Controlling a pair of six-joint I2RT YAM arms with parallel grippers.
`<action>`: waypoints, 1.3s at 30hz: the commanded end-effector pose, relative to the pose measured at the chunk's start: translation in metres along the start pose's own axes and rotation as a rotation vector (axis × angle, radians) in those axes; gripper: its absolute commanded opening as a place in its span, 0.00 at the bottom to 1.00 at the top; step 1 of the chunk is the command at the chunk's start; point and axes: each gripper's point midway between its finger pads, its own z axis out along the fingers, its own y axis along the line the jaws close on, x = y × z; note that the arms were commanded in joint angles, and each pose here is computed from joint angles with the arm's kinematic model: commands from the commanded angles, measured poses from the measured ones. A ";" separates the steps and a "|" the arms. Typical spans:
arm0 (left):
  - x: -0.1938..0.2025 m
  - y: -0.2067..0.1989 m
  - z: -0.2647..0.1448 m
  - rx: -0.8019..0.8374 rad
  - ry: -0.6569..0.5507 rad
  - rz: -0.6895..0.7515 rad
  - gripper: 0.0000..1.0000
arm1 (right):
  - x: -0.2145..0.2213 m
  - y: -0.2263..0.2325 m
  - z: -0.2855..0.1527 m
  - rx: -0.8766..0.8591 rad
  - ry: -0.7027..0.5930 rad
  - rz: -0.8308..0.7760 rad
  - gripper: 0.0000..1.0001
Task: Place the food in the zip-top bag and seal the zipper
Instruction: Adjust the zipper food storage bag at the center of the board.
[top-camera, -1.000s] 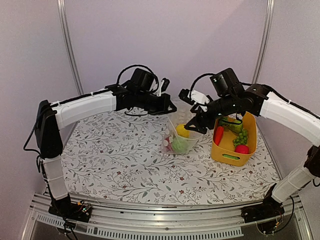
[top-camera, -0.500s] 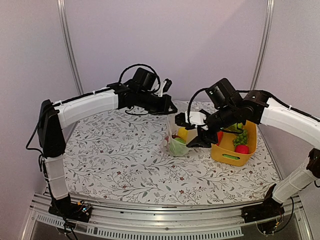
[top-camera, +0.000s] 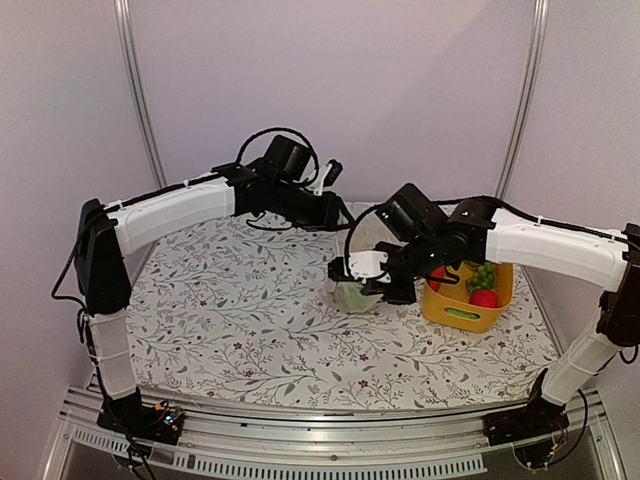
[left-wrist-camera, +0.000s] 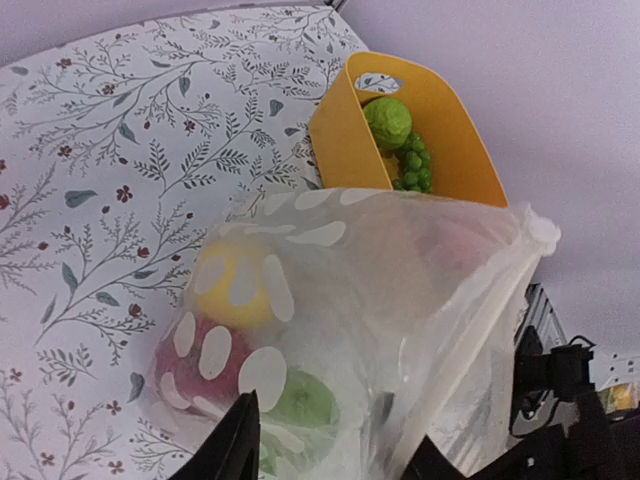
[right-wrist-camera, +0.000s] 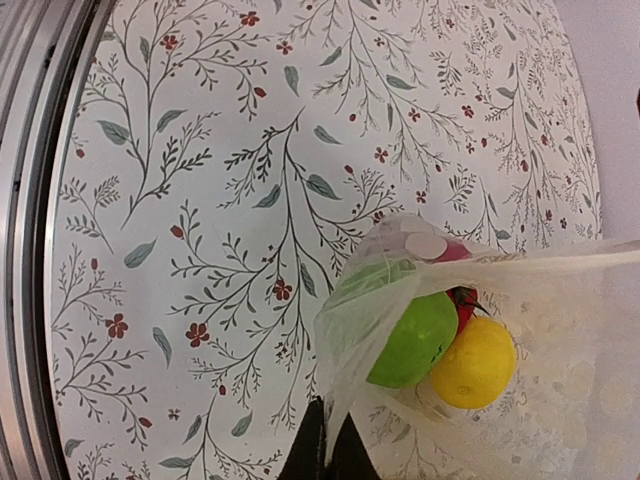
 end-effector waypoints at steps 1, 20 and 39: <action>-0.007 0.005 -0.022 -0.072 -0.012 0.032 0.45 | -0.026 -0.020 -0.014 0.053 -0.072 0.019 0.00; 0.031 0.010 -0.050 -0.190 0.165 0.062 0.38 | -0.061 -0.030 -0.025 0.026 -0.169 0.046 0.00; 0.046 0.009 -0.053 -0.211 0.231 -0.013 0.08 | -0.069 -0.030 -0.017 0.020 -0.177 0.068 0.09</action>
